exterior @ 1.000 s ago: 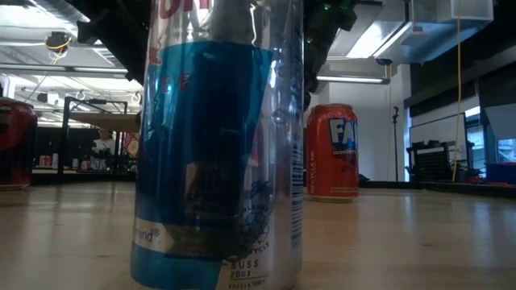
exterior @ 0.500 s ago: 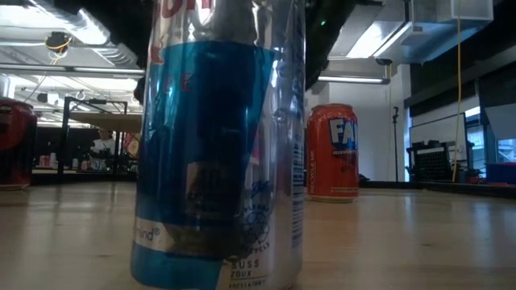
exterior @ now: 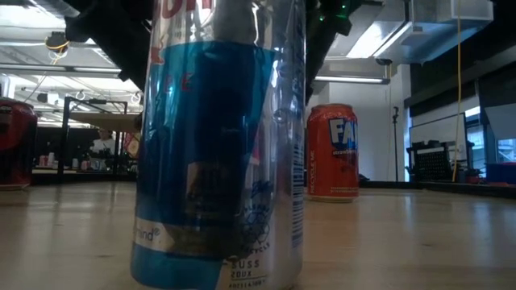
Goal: Place canned beverage on shelf
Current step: Put the red-black soda can on the shelf aligned with the other red-black soda can
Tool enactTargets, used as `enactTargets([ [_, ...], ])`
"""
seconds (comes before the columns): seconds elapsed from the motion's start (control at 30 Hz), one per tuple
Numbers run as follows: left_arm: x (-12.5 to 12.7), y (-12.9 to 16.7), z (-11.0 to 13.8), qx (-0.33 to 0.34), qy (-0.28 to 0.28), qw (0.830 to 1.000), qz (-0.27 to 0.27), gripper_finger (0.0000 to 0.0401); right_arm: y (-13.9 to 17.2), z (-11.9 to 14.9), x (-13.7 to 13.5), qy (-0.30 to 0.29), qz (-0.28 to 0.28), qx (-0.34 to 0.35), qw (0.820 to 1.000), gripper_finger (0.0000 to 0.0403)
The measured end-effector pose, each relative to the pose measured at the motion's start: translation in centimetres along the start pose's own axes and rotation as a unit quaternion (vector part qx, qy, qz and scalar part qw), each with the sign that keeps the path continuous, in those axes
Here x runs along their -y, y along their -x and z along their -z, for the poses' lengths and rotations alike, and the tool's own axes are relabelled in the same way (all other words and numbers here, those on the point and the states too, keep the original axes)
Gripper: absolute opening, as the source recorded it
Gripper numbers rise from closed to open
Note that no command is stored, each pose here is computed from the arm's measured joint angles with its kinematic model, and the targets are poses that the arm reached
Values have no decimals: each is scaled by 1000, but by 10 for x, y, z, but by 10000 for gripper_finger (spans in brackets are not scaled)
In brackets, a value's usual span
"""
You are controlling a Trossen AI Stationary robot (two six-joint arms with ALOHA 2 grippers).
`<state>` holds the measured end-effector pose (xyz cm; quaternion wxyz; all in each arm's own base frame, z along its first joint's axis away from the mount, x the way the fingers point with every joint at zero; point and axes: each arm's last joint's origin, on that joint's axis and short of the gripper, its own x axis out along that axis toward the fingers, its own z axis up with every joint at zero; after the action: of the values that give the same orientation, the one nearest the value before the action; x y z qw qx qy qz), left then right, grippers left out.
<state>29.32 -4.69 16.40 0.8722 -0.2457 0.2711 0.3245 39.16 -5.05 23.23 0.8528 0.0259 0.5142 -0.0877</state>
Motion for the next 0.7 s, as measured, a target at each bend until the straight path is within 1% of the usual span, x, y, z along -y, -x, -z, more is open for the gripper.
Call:
enactTargets([
  [0.07,-2,-1,-1,-3,-2,1000,-7,322,0,1,-5,2,-15,-5,1000,339],
  [0.2,-7,-1,0,-13,-11,1000,-23,322,1,3,-13,3,-24,-13,1000,339],
  [0.47,-14,4,-5,-21,-18,999,-44,322,4,5,-36,23,-50,-16,998,339],
  [0.6,-17,5,-10,-20,-12,999,-46,322,7,3,-42,35,-72,-11,997,339],
  [0.7,-19,13,-15,-26,-9,999,-37,322,20,-2,-41,38,-87,-21,995,339],
])
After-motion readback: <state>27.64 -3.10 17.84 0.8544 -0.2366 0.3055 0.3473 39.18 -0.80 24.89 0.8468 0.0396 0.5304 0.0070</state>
